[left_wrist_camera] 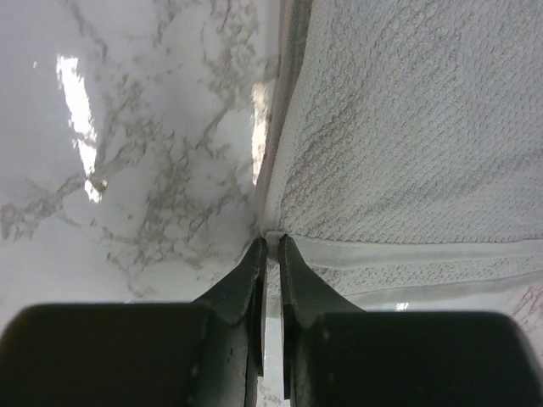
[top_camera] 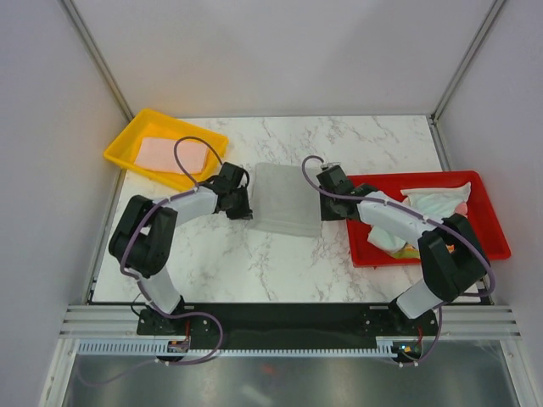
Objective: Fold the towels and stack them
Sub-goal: Fold the towel
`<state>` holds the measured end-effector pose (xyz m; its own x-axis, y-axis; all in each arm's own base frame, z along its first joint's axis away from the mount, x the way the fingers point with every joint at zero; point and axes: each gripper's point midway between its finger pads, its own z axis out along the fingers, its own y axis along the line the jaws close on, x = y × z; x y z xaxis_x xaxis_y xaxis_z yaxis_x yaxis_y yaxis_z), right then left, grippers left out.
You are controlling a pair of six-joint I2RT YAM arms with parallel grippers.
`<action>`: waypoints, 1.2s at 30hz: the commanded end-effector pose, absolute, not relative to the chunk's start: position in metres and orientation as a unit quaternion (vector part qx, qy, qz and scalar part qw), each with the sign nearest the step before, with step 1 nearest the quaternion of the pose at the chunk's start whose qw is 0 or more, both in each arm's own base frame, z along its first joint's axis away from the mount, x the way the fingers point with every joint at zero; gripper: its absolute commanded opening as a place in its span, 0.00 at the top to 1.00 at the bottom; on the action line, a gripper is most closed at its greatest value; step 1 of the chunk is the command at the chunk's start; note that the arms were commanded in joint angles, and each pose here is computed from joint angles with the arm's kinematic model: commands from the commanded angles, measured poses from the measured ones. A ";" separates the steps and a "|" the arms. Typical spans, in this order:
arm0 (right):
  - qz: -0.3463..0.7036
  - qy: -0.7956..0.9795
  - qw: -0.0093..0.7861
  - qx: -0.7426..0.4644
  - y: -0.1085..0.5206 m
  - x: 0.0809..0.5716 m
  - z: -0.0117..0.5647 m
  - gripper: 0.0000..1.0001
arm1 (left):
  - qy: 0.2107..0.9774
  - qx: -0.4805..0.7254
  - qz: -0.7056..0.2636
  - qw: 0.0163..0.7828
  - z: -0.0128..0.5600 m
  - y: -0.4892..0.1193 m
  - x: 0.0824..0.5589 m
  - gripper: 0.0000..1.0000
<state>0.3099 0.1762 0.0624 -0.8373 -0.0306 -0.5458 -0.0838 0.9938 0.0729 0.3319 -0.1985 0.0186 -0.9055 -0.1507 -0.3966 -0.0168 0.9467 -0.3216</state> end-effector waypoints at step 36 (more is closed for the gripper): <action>0.083 0.957 0.248 0.124 0.205 0.314 0.016 0.80 | 0.953 -0.072 -0.186 0.229 0.044 -0.190 0.312 0.60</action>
